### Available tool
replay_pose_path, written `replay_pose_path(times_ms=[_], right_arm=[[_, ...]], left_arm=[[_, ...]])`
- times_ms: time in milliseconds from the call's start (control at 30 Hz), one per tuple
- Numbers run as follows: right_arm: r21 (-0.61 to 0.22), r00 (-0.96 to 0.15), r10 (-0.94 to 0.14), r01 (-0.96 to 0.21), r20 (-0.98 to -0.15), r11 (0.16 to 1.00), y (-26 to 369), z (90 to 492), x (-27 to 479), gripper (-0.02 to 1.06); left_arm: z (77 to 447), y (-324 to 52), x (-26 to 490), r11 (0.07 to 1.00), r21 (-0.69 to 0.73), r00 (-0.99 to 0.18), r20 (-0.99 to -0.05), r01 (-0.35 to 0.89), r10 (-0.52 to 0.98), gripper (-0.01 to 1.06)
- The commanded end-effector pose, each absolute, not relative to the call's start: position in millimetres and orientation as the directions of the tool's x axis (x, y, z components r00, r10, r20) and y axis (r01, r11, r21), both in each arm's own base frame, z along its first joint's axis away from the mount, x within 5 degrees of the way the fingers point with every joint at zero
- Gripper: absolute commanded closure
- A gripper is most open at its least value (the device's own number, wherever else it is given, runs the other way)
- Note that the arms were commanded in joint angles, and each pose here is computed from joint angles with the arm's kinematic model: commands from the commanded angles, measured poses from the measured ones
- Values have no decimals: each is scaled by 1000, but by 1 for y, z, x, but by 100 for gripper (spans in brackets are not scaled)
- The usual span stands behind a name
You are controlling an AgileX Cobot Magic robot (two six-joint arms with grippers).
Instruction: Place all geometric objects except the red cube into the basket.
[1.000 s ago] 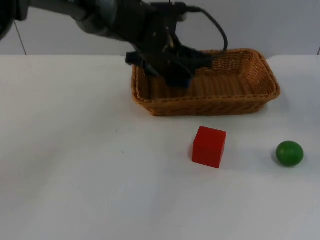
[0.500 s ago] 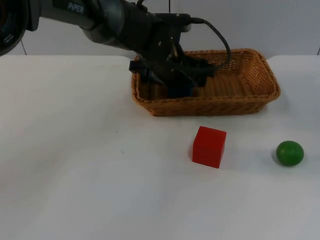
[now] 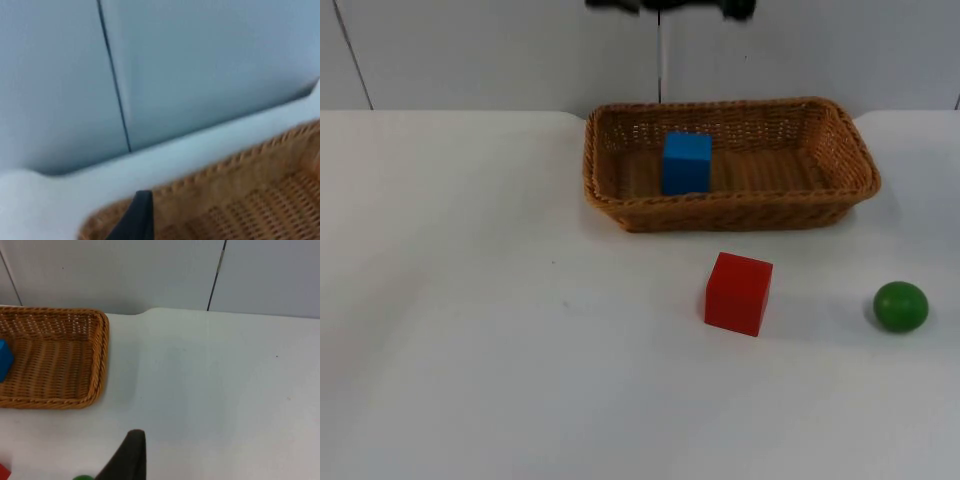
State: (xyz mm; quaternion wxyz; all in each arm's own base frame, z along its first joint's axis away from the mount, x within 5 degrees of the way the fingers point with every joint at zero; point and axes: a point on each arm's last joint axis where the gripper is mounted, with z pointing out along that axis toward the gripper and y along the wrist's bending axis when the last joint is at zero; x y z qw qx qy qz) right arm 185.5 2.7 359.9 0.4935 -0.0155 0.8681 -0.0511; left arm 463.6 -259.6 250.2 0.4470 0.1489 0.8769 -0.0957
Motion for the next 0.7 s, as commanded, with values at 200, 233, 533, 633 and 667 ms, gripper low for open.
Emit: replay_pose_path(times_ms=[200, 233, 533, 633, 667], right_arm=[[-94, -475, -75, 14, -877, 996, 5, 365, 187, 1], [-94, -475, -75, 14, -877, 996, 5, 365, 187, 1], [-95, -491, -74, 17, -868, 995, 4, 363, 186, 1], [-96, -502, -74, 19, -862, 995, 4, 362, 185, 1], [-97, -506, -73, 20, -859, 995, 4, 362, 185, 1]], left_arm=[[363, -220, 431, 912, 50, -385, -896, 408, 221, 0], [366, -214, 428, 906, 28, -394, -894, 421, 211, 0], [326, -139, 394, 939, -83, -557, -821, 335, 126, 0], [324, -113, 366, 955, -104, -569, -818, 277, 76, 0], [322, -104, 354, 960, -103, -576, -814, 262, 70, 0]])
